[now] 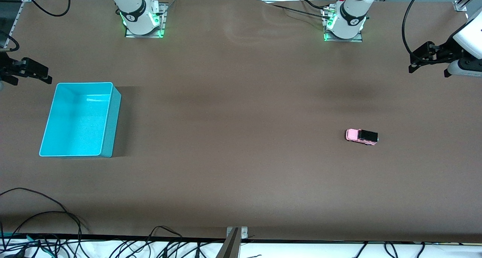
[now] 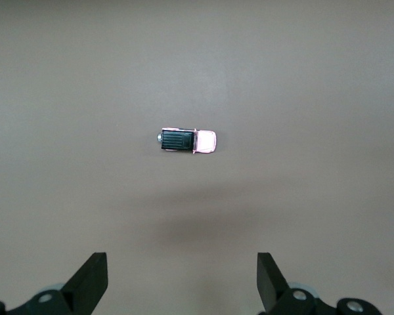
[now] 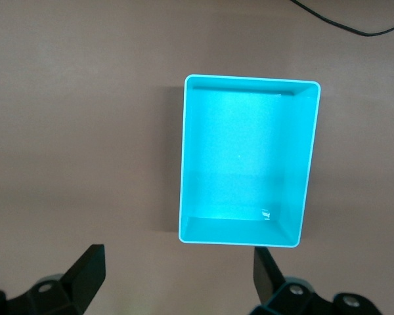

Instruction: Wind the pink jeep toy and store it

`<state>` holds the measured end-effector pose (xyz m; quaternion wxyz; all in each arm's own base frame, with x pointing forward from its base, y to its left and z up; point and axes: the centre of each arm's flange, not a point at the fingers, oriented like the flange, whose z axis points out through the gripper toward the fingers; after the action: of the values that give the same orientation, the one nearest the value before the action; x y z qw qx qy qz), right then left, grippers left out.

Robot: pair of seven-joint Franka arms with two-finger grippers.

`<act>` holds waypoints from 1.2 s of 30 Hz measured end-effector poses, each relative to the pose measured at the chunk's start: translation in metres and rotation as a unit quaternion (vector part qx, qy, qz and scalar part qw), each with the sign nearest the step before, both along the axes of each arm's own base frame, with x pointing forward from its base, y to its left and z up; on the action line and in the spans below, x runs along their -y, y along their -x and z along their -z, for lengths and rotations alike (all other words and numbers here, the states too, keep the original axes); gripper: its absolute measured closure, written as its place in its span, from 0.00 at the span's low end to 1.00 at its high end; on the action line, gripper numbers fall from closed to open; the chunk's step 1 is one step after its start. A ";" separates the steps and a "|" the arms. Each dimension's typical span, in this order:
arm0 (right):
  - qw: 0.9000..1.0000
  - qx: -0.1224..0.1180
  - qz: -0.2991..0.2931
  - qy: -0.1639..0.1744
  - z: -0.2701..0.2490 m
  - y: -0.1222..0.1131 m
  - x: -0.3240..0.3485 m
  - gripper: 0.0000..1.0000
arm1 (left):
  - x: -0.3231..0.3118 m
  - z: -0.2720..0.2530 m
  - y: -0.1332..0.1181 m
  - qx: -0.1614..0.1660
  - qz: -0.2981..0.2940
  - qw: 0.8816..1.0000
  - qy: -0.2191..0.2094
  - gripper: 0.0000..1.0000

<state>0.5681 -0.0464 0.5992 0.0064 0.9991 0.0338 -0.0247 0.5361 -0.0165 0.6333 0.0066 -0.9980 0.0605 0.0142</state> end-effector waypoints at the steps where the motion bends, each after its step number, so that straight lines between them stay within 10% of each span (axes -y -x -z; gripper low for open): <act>1: 1.000 0.000 0.000 0.000 0.000 0.000 0.000 0.00 | 0.000 0.000 0.000 0.000 0.000 1.000 0.000 0.00; 36: 1.000 0.000 0.000 0.000 0.000 0.000 0.000 0.00 | 0.000 0.074 -0.031 -0.080 0.071 0.994 0.005 0.00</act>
<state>0.5681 -0.0464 0.5992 0.0064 0.9991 0.0338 -0.0247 0.5672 -0.0160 0.5591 -0.0027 -0.9869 0.1319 0.0933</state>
